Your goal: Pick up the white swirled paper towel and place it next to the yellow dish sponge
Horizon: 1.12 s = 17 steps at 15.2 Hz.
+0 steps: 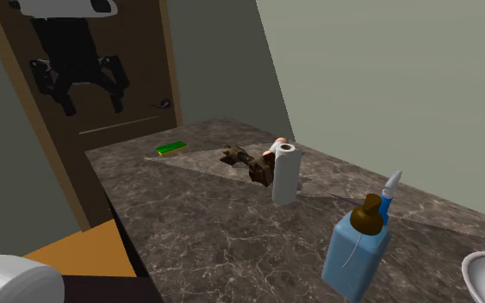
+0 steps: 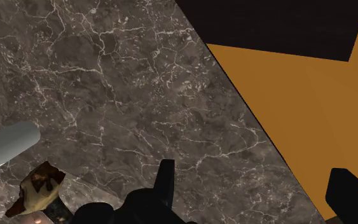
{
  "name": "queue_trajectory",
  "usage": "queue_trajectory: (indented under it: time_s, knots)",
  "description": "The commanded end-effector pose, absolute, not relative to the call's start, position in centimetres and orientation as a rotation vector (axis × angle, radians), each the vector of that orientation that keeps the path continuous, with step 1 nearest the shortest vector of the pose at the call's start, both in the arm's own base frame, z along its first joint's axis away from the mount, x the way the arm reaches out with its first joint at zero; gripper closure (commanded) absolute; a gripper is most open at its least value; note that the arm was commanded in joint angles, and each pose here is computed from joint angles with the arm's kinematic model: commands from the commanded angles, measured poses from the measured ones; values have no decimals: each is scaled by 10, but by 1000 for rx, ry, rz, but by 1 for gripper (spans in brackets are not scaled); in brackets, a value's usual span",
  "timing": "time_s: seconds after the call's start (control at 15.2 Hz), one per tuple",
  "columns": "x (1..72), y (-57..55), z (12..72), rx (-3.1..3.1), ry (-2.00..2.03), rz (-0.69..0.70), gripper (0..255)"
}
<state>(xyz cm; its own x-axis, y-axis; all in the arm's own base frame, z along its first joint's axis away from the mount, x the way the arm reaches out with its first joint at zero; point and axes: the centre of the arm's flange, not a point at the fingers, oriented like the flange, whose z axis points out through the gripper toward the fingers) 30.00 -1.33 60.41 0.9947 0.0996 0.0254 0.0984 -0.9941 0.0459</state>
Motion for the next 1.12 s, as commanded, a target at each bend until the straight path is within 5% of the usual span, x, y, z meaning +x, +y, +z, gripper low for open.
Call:
queue_trajectory:
  time_s: [0.0,1.06]
  knots:
    - [300,-13,604,3093,154,43,0]
    - [374,-198,536,3079,321,67,0]
